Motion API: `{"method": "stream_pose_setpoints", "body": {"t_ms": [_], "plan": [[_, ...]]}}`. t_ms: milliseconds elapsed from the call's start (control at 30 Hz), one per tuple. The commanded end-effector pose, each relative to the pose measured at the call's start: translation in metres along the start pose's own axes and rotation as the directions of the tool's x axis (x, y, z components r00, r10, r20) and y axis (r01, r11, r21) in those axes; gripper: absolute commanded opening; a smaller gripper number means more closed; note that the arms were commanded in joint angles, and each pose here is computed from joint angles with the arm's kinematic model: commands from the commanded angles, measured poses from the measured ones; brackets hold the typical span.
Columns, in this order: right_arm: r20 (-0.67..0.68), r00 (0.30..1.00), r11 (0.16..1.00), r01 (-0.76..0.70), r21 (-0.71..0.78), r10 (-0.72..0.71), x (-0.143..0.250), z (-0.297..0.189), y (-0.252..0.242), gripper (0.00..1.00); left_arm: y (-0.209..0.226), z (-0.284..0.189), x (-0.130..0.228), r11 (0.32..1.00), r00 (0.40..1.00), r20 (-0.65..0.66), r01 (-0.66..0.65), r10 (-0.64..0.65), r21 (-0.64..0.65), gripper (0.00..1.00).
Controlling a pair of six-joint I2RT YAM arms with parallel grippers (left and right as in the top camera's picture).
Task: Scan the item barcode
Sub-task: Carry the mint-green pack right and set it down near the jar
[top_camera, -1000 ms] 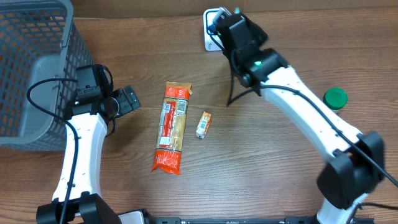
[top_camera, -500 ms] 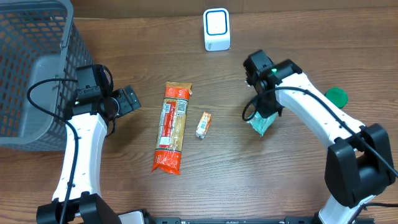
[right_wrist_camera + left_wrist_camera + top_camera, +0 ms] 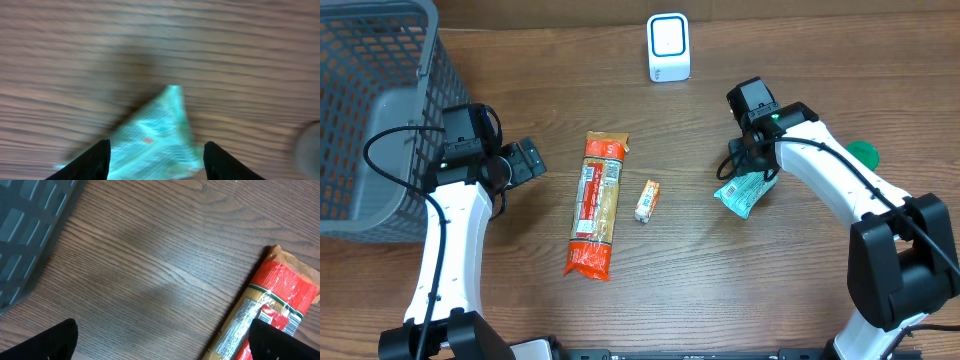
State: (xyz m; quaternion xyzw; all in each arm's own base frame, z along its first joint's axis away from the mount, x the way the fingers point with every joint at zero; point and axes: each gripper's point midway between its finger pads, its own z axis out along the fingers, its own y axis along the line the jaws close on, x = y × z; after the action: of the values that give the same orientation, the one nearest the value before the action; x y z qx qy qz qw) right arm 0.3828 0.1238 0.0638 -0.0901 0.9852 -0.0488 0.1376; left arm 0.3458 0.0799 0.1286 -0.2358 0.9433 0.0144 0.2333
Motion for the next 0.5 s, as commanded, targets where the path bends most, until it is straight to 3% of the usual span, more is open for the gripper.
{"method": "stream_pose_setpoints", "body": {"t_ms": [0, 100, 200, 467], "plan": [[-0.058, 0.981, 0.957, -0.195, -0.215, 0.187, 0.002, -0.006, 0.038, 0.56, 0.000, -0.006, -0.005, 1.000, 1.000, 0.024, -0.016, 0.016, -0.002, 1.00], [-0.111, 0.944, 0.913, -0.327, -0.243, 0.309, 0.005, -0.008, 0.046, 0.32, 0.000, -0.006, -0.005, 1.000, 1.000, 0.024, -0.016, 0.016, -0.002, 1.00], [-0.112, 0.912, 0.884, -0.411, -0.222, 0.396, 0.007, 0.000, 0.049, 0.22, 0.000, -0.006, -0.005, 1.000, 1.000, 0.024, -0.016, 0.016, -0.002, 1.00], [-0.040, 0.917, 0.908, -0.399, -0.131, 0.397, 0.023, 0.031, 0.037, 0.20, 0.000, -0.006, -0.005, 1.000, 1.000, 0.024, -0.016, 0.016, -0.002, 1.00]]}}
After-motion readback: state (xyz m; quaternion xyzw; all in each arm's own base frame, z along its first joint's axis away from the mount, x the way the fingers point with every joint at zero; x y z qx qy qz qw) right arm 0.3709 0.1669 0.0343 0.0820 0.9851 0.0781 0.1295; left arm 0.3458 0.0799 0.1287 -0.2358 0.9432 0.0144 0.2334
